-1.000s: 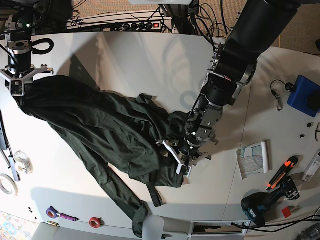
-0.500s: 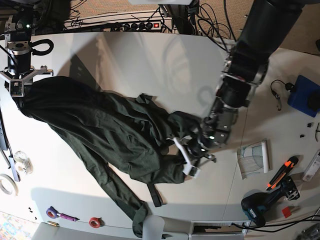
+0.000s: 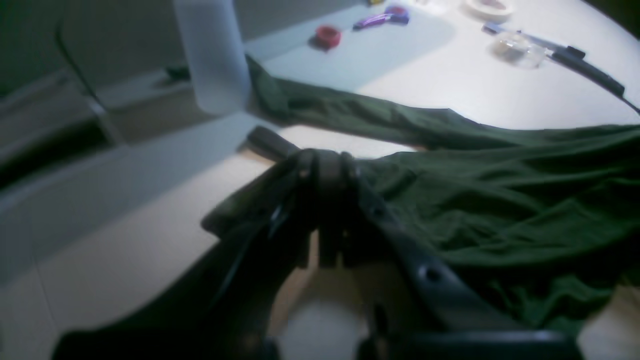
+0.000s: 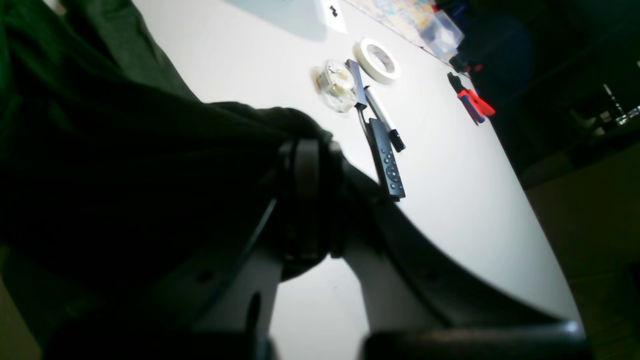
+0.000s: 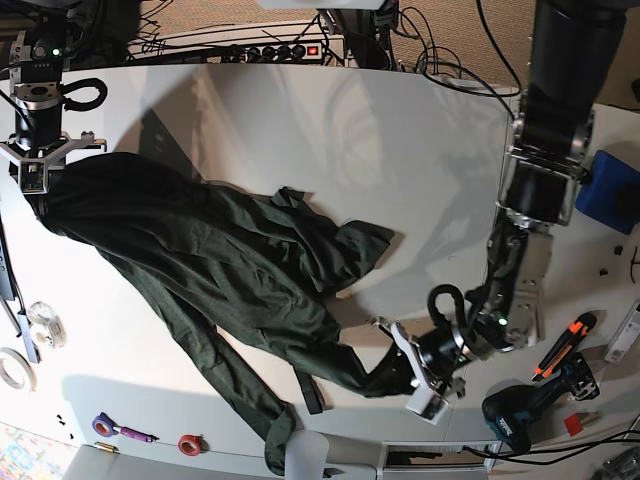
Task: Layout the t-shirt on the table in an organized manner, then fold the t-shirt properly
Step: 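Pull the sleeve with the left gripper away from the right gripper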
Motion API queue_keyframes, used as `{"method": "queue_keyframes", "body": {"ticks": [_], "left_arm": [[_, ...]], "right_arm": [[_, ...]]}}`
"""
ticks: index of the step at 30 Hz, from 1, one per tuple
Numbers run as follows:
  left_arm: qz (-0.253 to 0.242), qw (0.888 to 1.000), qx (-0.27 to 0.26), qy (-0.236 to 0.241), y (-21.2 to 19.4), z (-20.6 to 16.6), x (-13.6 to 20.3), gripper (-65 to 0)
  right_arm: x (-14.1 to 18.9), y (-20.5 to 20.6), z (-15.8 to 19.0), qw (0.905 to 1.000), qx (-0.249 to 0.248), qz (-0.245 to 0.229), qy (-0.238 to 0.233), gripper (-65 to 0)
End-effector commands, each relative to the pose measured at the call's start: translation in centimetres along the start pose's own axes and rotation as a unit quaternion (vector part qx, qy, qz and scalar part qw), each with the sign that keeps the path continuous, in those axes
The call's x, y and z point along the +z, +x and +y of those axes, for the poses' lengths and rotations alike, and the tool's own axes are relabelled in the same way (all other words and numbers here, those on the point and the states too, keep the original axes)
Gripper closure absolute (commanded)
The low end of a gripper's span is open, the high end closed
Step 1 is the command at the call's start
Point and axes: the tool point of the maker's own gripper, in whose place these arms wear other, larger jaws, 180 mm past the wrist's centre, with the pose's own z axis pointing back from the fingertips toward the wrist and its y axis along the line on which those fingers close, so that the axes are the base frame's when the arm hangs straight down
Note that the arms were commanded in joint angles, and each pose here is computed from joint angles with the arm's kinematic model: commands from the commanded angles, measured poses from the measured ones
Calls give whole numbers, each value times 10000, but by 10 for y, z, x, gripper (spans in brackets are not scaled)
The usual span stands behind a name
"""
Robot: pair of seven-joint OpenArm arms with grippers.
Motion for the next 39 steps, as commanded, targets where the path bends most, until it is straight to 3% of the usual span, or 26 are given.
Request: {"method": "queue_keyframes", "body": {"ticks": [1, 8, 13, 19, 29, 36, 39], "left_arm": [[-437, 9989, -144, -122, 38, -2, 3, 0], [-473, 9966, -418, -531, 71, -24, 29, 0], [-870, 9938, -485, -500, 90, -31, 66, 0], [-1288, 9883, -809, -140, 94, -48, 131, 0], [-1434, 9774, -1248, 928, 95, -91, 230, 0], [-848, 9790, -344, 1819, 40, -68, 272, 0], [-498, 9792, 87, 1965, 12, -72, 279, 0]], "right_arm": [[1, 14, -8, 9996, 83, -257, -127, 0], [1, 14, -8, 9996, 84, -254, -127, 0], [1, 14, -8, 9996, 85, -256, -125, 0], [1, 14, -8, 9995, 85, -262, -126, 0], [1, 13, -8, 9996, 85, -230, -125, 0], [1, 11, -8, 9997, 91, -193, -123, 0], [1, 12, -7, 9997, 124, -197, -76, 0]]}}
